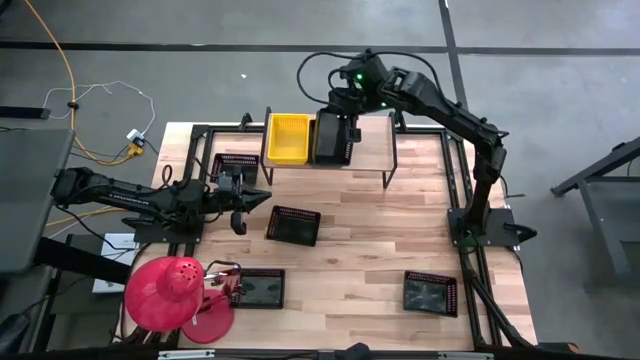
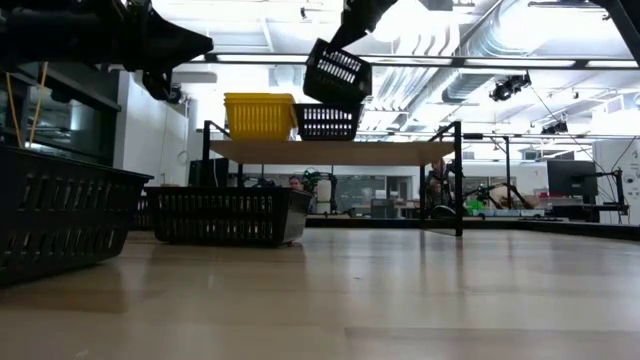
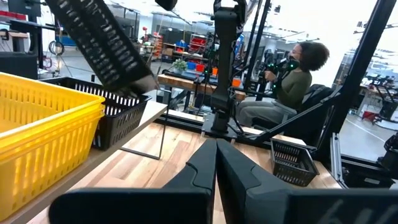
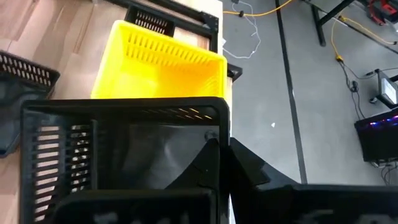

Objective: Stack baskets on shelf by color
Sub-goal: Stack the black bin on the black bin on the shelf

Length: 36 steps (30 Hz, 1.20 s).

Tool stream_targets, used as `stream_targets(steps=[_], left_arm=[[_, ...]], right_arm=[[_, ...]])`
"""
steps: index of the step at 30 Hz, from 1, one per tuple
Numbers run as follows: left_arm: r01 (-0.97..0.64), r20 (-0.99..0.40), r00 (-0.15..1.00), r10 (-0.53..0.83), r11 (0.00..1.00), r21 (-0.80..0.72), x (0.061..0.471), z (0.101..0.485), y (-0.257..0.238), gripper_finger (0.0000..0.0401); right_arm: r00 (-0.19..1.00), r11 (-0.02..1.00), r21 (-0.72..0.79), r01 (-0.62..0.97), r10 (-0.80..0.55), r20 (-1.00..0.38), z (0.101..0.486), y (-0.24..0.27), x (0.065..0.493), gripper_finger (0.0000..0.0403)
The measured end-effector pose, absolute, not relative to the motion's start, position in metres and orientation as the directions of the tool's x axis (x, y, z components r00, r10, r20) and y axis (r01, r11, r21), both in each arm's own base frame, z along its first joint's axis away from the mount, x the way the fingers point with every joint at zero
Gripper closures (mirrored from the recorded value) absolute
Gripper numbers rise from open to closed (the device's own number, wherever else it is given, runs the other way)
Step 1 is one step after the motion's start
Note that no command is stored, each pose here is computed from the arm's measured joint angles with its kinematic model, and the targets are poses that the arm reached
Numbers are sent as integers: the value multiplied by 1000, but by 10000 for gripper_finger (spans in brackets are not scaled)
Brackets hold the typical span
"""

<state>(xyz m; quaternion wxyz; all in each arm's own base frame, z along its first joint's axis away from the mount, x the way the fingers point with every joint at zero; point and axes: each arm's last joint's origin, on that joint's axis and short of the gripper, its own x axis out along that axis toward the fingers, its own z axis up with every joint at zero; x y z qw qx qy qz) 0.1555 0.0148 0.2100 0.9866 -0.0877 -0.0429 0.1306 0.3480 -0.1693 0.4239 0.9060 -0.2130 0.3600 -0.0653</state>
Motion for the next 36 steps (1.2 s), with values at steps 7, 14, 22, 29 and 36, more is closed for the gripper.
stream_targets(steps=[7, 14, 22, 29, 36], left_arm=[[-249, 62, 962, 264, 950, -186, 156, 210, 15, 401], [-249, 62, 962, 264, 949, -192, 156, 210, 15, 401], [-248, 62, 963, 264, 950, -192, 156, 210, 15, 401], [-248, 62, 963, 264, 949, -192, 156, 210, 15, 401], [-248, 62, 963, 264, 949, -195, 156, 210, 15, 401]], right_arm=[[734, 911, -413, -10, -273, -622, 424, -169, 348, 403], [724, 919, -394, -5, -269, -635, 423, -169, 347, 402], [715, 925, -380, 0, -265, -647, 422, -168, 346, 402], [712, 927, -374, 12, -271, -648, 422, -169, 346, 402], [714, 929, -370, 9, -265, -648, 422, -168, 346, 393]])
